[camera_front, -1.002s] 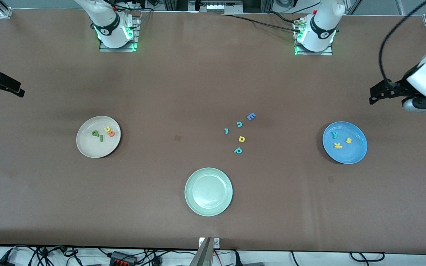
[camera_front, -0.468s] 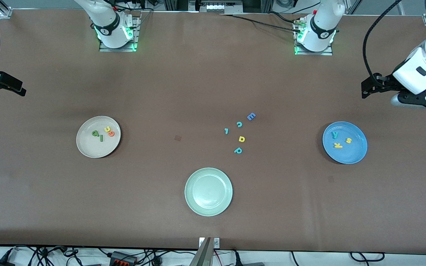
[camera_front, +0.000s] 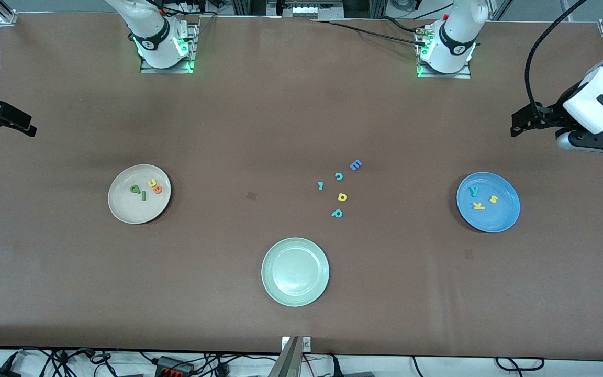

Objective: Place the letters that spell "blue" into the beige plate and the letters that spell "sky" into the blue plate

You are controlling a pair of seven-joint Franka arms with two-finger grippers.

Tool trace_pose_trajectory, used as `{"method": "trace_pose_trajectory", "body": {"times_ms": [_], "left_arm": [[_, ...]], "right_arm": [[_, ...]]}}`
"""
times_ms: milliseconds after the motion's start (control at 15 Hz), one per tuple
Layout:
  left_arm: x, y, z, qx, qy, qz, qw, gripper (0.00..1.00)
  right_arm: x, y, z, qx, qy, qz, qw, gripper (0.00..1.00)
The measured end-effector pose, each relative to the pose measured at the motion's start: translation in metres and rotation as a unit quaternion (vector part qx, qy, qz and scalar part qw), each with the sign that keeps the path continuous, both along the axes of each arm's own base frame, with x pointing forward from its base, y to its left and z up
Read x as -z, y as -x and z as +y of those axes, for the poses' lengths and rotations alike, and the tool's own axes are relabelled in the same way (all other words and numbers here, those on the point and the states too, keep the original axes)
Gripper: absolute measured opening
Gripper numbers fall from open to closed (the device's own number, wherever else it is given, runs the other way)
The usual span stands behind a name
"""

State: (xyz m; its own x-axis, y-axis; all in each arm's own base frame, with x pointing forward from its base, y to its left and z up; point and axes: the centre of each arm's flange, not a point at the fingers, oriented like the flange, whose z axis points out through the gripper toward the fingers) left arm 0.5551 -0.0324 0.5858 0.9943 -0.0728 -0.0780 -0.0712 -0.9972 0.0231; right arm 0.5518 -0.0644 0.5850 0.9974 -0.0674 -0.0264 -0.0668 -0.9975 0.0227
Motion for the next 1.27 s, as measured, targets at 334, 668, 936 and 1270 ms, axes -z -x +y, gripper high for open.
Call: {"method": "trace_pose_trajectory", "body": {"times_ms": [334,668,936,1270], "left_arm": [[0.0000,0.0001,-0.0017,0.001,0.000,0.000,1.000,1.00],[-0.0001,0.0001,-0.0021,0.002,0.000,0.000,1.000,1.00],[-0.0012,0.0000,-0.0020,0.002,0.000,-0.001,1.000,1.00],[-0.0017,-0.0001,-0.0019,0.002,0.000,-0.002,1.000,1.00]], "right_arm": [[0.0019,-0.0004,-0.0002,-0.001,0.001,0.002,1.000,1.00],[0.0033,-0.0006,-0.0008,-0.001,0.001,0.002,1.000,1.00],[0.0035,-0.0004,-0.0023,0.000,0.002,0.002,1.000,1.00],[0.0035,-0.0004,-0.0026,0.000,0.002,0.003,1.000,1.00]]}}
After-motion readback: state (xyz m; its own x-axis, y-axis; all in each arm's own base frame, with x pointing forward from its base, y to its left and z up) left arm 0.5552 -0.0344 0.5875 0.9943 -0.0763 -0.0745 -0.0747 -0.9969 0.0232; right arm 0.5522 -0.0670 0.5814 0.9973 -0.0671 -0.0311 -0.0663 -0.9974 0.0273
